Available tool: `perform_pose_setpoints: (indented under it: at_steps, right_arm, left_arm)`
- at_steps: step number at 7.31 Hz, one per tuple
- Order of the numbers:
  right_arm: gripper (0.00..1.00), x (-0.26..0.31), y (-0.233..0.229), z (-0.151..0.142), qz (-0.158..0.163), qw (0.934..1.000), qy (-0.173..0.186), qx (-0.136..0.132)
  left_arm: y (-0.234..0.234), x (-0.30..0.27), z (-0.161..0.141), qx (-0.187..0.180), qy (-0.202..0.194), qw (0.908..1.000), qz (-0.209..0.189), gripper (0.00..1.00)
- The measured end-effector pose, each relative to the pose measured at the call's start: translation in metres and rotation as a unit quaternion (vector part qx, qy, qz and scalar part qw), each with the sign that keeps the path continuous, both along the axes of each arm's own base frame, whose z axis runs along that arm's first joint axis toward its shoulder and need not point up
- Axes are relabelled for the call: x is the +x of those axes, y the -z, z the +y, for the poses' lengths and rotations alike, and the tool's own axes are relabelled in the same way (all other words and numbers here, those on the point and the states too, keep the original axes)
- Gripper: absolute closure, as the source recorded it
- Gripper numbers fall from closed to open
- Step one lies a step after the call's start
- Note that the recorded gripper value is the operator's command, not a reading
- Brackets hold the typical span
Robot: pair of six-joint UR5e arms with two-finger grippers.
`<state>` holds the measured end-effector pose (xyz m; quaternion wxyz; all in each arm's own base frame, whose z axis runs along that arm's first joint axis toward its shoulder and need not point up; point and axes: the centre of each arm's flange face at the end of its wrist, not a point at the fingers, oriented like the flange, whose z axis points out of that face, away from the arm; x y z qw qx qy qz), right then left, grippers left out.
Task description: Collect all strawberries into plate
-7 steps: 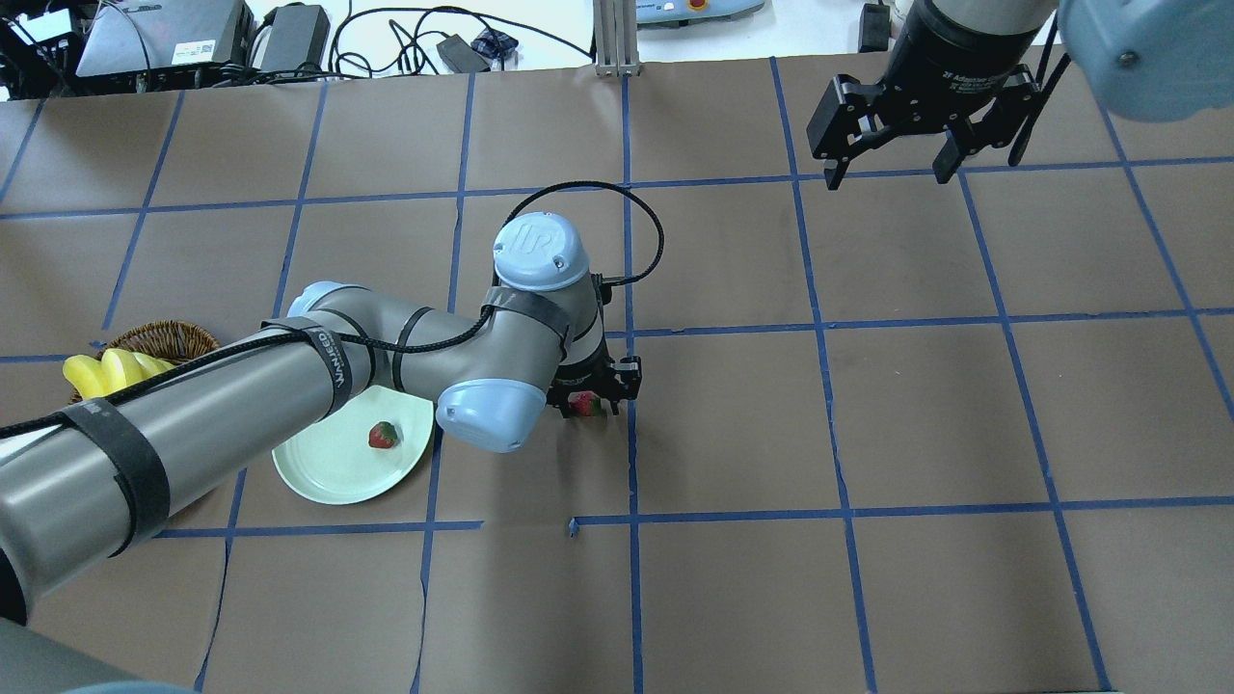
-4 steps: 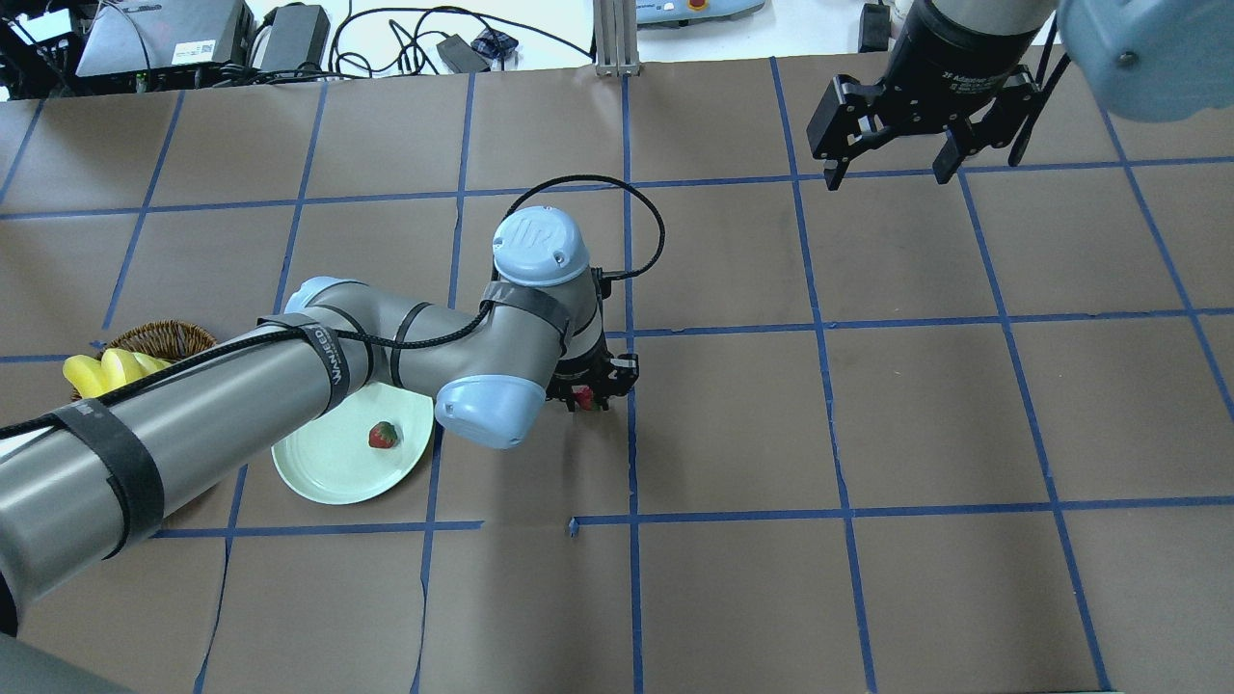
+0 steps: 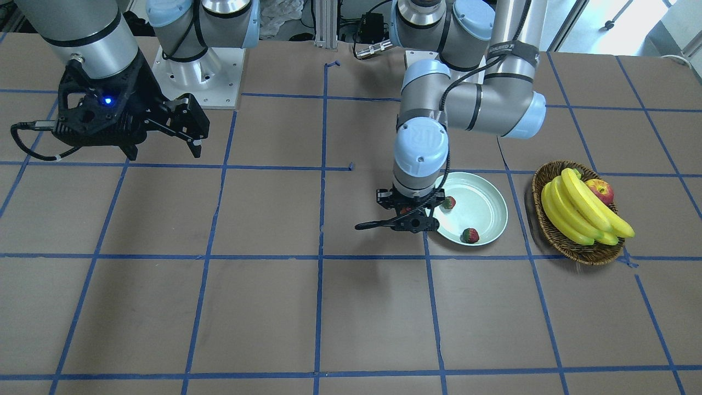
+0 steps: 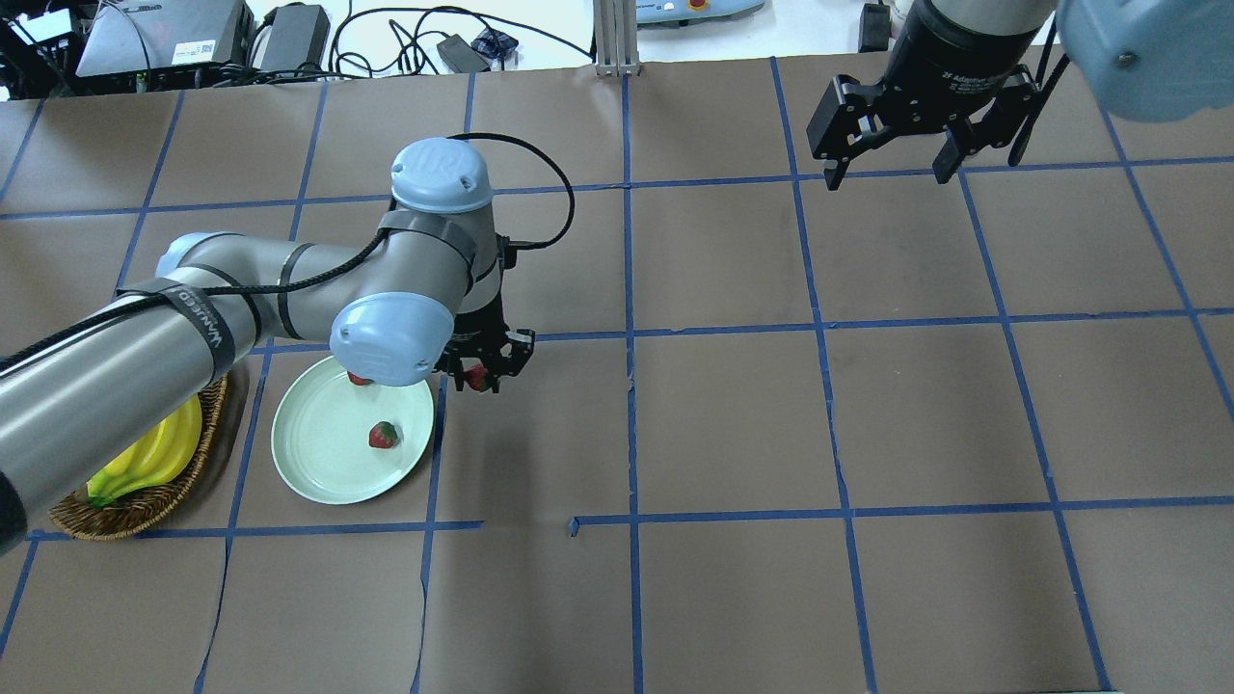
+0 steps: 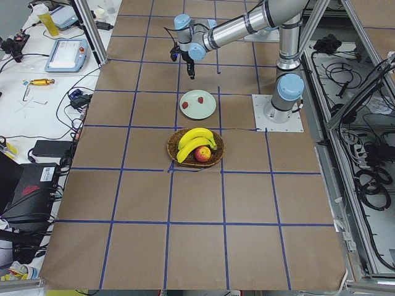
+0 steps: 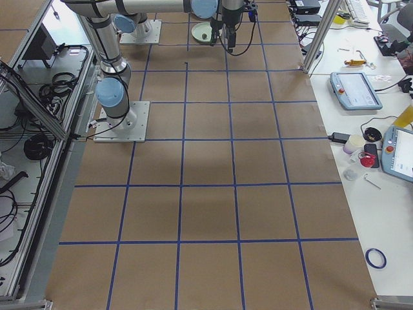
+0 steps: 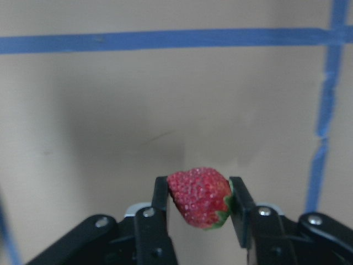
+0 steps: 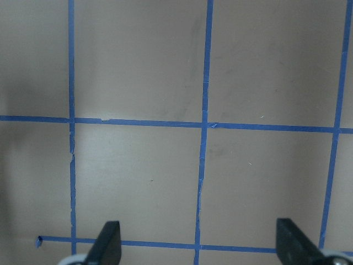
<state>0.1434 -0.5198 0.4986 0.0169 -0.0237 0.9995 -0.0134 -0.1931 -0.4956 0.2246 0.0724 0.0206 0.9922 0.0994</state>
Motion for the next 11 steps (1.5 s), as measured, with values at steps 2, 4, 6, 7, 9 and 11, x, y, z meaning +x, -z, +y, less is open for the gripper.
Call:
perform_pose_setpoints:
  at_steps: [2, 4, 6, 7, 9, 11]
  right_arm:
    - [0.00, 0.000, 0.000, 0.000, 0.000, 1.0000, 0.000, 0.000]
    - [0.00, 0.000, 0.000, 0.000, 0.000, 1.0000, 0.000, -0.001]
    - [0.00, 0.000, 0.000, -0.001, 0.000, 1.0000, 0.000, -0.001]
    - [0.00, 0.000, 0.000, -0.001, 0.000, 1.0000, 0.000, -0.001]
    - [0.00, 0.000, 0.000, -0.001, 0.000, 1.0000, 0.000, -0.001]
    - [0.00, 0.000, -0.001, -0.002, 0.000, 1.0000, 0.000, -0.001]
  left_arm:
    - [0.008, 0.066, 0.013, 0.035, 0.016, 0.9992, -0.013, 0.00]
    - [0.006, 0.095, 0.016, 0.043, 0.030, 0.9986, -0.004, 0.00]
    - [-0.018, 0.093, 0.012, 0.018, 0.033, 0.9993, 0.006, 0.00]
    - [-0.050, 0.086, 0.006, -0.012, 0.031, 0.9990, 0.029, 0.00]
    - [-0.137, 0.072, -0.009, -0.071, 0.033, 0.9944, 0.071, 0.00]
    - [-0.232, 0.057, -0.007, -0.103, 0.045, 0.9897, 0.089, 0.00]
